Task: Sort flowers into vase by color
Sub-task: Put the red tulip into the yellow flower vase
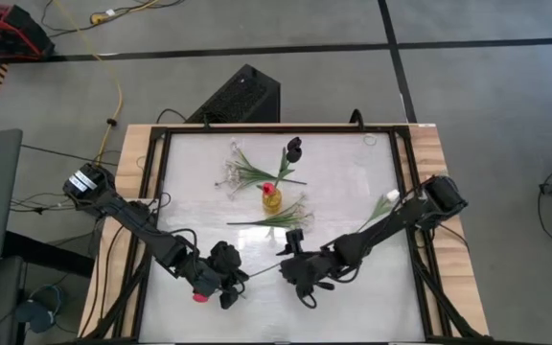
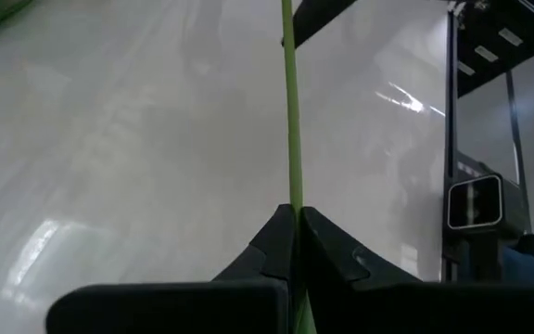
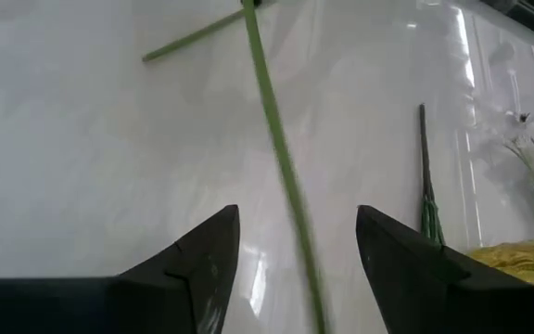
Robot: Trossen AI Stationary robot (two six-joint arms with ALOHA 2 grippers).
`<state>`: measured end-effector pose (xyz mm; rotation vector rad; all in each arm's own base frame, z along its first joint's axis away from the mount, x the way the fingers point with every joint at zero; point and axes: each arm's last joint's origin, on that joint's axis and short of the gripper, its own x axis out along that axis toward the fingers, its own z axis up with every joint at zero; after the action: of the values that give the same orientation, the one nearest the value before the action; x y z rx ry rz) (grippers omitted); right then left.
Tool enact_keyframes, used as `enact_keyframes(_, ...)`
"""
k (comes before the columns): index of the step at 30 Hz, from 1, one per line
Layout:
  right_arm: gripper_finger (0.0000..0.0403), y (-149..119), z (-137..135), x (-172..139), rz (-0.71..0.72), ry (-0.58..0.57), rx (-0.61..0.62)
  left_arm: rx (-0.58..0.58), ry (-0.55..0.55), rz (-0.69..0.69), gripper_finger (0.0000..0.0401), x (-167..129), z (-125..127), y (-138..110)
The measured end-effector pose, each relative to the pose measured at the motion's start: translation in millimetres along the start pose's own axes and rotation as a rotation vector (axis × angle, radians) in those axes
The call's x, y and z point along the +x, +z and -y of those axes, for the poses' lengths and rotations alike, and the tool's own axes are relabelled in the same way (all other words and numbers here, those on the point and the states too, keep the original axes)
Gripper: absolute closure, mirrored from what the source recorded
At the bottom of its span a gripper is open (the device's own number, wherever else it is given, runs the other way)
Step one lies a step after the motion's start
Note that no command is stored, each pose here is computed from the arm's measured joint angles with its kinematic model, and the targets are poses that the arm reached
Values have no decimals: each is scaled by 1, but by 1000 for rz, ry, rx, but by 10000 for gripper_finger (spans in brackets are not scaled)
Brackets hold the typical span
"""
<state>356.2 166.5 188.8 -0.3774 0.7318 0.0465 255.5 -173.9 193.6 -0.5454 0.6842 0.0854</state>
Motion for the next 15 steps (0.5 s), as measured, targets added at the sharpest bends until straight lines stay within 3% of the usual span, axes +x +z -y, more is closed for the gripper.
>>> enact_keyframes(5,226,0,-2,0,-1,6,-3,2,5,-4,401,0,0,0)
enact_keyframes(13,373,0,-3,-1,1,14,127,5,11,-7,401,0,-1,-1)
enact_keyframes(15,381,0,-3,-1,-4,21,148,6,11,-6,401,0,-1,-1)
